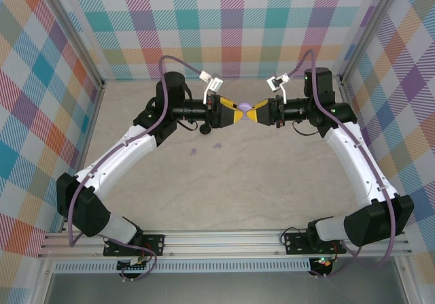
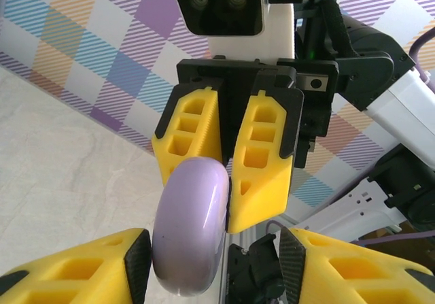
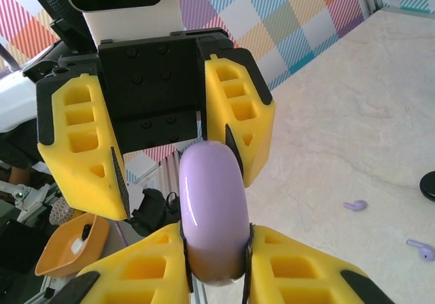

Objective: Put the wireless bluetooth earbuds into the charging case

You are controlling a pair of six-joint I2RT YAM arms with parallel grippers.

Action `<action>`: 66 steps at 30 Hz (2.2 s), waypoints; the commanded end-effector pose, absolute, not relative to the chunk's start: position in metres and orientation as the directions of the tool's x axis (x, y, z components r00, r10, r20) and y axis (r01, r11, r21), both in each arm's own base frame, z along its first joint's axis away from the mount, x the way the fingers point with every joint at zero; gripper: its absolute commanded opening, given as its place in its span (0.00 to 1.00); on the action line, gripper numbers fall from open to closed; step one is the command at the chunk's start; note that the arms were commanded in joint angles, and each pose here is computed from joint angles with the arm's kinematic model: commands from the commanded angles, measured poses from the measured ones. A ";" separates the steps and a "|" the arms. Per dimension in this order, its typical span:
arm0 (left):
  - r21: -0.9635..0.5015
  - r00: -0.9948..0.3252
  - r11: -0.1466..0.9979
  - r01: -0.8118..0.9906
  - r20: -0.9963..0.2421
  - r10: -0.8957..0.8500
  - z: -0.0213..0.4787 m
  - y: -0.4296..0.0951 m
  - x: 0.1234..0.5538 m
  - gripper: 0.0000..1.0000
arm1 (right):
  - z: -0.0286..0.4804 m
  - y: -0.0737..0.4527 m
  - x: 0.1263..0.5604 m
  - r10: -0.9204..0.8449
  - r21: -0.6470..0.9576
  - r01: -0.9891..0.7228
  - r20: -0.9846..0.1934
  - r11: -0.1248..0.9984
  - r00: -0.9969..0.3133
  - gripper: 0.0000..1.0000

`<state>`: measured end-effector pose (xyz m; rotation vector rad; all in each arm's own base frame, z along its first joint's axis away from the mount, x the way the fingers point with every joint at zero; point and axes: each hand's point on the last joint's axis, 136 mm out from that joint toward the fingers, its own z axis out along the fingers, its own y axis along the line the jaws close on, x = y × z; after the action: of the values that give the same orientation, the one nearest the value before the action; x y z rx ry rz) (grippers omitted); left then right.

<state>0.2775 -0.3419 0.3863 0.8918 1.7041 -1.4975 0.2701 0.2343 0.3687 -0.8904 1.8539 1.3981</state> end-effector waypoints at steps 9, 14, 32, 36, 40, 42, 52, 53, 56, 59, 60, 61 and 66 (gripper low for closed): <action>-0.519 -0.520 0.039 0.854 -0.851 0.074 0.392 -0.347 0.268 0.41 | 0.386 0.237 0.258 -0.126 0.514 -0.848 -0.840 0.128 -0.528 0.21; -0.521 -0.522 0.031 0.853 -0.849 0.082 0.392 -0.351 0.267 0.42 | 0.386 0.237 0.259 -0.126 0.517 -0.846 -0.838 0.129 -0.531 0.22; -0.522 -0.522 0.022 0.853 -0.849 0.083 0.393 -0.356 0.266 0.24 | 0.382 0.240 0.258 -0.137 0.533 -0.839 -0.828 0.114 -0.544 0.22; -0.522 -0.522 0.026 0.852 -0.849 0.084 0.392 -0.356 0.266 0.18 | 0.379 0.240 0.257 -0.146 0.534 -0.836 -0.824 0.125 -0.548 0.24; -0.517 -0.521 0.058 0.854 -0.848 0.095 0.387 -0.355 0.269 0.15 | 0.377 0.236 0.262 -0.143 0.508 -0.839 -0.831 0.195 -0.537 0.33; -0.511 -0.519 0.093 0.854 -0.849 0.095 0.385 -0.354 0.273 0.14 | 0.375 0.233 0.266 -0.140 0.488 -0.836 -0.836 0.250 -0.530 0.40; -0.282 -0.322 0.252 0.926 -0.937 0.134 0.356 -0.345 0.296 0.00 | 0.371 0.216 0.264 -0.174 0.399 -0.827 -0.852 0.395 -0.494 0.58; -0.265 -0.307 0.259 0.929 -0.941 0.139 0.356 -0.345 0.298 0.00 | 0.370 0.216 0.263 -0.176 0.406 -0.825 -0.847 0.394 -0.501 0.58; -0.231 -0.275 0.260 0.938 -0.950 0.148 0.356 -0.345 0.299 0.00 | 0.372 0.217 0.260 -0.193 0.374 -0.847 -0.863 0.378 -0.467 0.59; -0.199 -0.243 0.249 0.948 -0.957 0.159 0.357 -0.345 0.297 0.00 | 0.373 0.216 0.263 -0.197 0.365 -0.848 -0.865 0.385 -0.462 0.59; -0.183 -0.226 0.244 0.952 -0.961 0.159 0.357 -0.344 0.296 0.00 | 0.372 0.216 0.264 -0.199 0.363 -0.847 -0.864 0.389 -0.463 0.59; -0.169 -0.210 0.240 0.956 -0.965 0.155 0.358 -0.344 0.294 0.00 | 0.372 0.216 0.266 -0.201 0.362 -0.846 -0.864 0.391 -0.462 0.59; -0.108 -0.132 0.201 0.974 -0.985 0.108 0.372 -0.340 0.281 0.06 | 0.375 0.218 0.269 -0.207 0.357 -0.854 -0.866 0.378 -0.454 0.59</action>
<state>0.2971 -0.3437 0.3429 1.0438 1.6364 -1.1096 0.2692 0.2160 0.3691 -0.8741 1.9150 1.1000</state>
